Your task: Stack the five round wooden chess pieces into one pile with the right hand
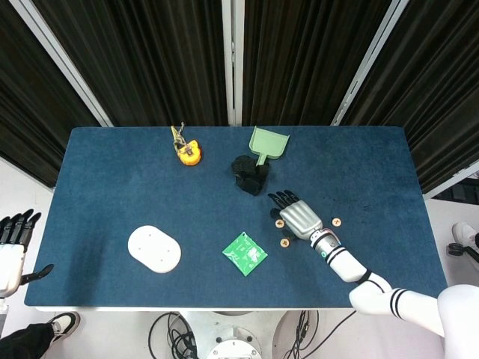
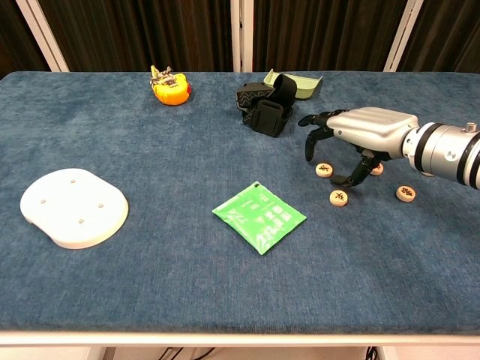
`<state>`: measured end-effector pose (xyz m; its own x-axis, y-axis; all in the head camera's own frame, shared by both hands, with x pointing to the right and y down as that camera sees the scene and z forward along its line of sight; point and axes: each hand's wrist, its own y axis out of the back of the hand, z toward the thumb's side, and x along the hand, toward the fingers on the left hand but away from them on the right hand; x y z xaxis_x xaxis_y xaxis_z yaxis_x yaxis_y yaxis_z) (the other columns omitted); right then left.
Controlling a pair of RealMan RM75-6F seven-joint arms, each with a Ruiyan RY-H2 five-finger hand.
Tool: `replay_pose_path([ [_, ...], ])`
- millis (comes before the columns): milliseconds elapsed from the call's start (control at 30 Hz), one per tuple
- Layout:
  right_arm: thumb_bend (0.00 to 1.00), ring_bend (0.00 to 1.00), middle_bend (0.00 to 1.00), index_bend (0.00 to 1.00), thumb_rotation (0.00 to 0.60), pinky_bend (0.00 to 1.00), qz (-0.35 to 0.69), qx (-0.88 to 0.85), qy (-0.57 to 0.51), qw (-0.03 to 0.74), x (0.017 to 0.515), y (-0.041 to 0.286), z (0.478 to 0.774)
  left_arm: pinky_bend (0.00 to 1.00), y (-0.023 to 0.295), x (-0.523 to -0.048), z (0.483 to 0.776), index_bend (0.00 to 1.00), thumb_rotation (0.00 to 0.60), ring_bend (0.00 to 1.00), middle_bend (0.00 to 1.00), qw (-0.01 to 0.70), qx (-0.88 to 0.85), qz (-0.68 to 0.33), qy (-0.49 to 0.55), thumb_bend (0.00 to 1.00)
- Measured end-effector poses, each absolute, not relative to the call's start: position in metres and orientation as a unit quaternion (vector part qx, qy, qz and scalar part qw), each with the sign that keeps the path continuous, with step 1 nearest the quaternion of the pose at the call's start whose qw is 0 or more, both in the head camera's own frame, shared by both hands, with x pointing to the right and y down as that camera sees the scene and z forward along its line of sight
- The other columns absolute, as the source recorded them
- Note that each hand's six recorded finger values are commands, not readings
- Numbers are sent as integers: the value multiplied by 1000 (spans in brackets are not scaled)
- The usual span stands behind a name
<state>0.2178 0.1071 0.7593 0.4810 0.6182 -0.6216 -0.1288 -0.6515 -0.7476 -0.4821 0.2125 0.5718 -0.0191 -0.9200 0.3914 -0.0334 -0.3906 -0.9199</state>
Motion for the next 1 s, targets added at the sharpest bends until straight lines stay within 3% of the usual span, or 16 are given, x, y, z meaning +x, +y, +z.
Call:
replay_pose_path([
  [633,285,0,23,525,600,0,492,-760,-165,391,219,107,765,0,213,-483,572,0,600,0,0,372,-592,-589,404,5],
  [1000,271,0,27,541,600,0,488,-752,-187,402,234,93,747,0,213,-483,574,0,600,0,0,369,-594,-592,401,5],
])
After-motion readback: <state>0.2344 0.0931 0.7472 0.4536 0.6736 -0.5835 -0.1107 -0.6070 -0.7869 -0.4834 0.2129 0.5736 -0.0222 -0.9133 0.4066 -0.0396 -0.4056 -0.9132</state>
